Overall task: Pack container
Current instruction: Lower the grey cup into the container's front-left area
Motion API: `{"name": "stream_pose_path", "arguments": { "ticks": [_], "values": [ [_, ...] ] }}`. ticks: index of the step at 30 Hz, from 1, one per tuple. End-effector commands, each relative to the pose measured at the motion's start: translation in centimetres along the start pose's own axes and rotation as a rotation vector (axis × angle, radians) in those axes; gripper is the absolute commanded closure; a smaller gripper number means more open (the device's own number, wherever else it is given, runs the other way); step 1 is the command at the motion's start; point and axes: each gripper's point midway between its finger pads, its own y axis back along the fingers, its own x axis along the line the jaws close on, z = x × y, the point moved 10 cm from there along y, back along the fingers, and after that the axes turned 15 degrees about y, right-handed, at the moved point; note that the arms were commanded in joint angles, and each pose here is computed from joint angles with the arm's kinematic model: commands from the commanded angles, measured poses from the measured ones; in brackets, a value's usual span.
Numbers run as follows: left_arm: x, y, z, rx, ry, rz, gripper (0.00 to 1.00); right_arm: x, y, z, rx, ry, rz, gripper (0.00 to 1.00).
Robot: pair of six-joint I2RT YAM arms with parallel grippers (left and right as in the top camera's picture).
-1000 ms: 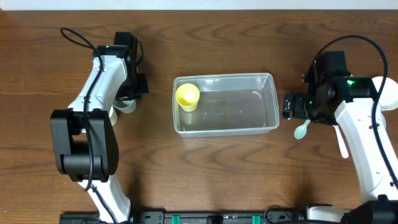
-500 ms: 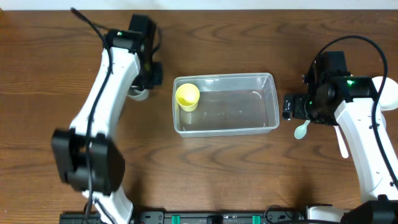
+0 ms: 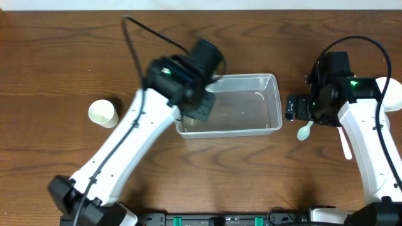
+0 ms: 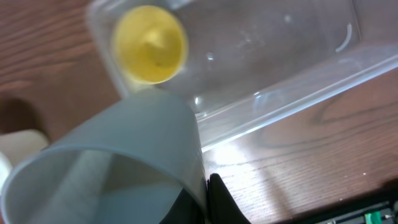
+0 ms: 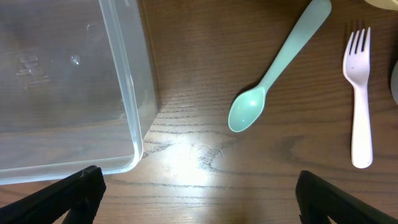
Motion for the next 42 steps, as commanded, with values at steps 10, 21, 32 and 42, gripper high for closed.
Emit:
{"name": "stream_pose_path", "arguments": {
  "ticks": [10, 21, 32, 42],
  "values": [
    [-0.9, -10.4, -1.5, 0.196, -0.029, 0.110, 0.94, -0.4, 0.0, -0.1, 0.007, 0.003, -0.008, 0.01],
    [-0.1, -14.4, -0.4, 0.230, -0.022, 0.137, 0.65, -0.3, 0.0, -0.3, 0.019, 0.003, -0.007, 0.01],
    [3.1, -2.8, 3.4, -0.022, 0.050, 0.167, 0.49, -0.3, 0.0, -0.2, 0.017, 0.003, -0.008, 0.01],
    [10.6, 6.6, 2.8, -0.270, 0.265, 0.166, 0.35, -0.4, 0.0, -0.1, 0.008, 0.004, -0.008, 0.01]
  ]
}}
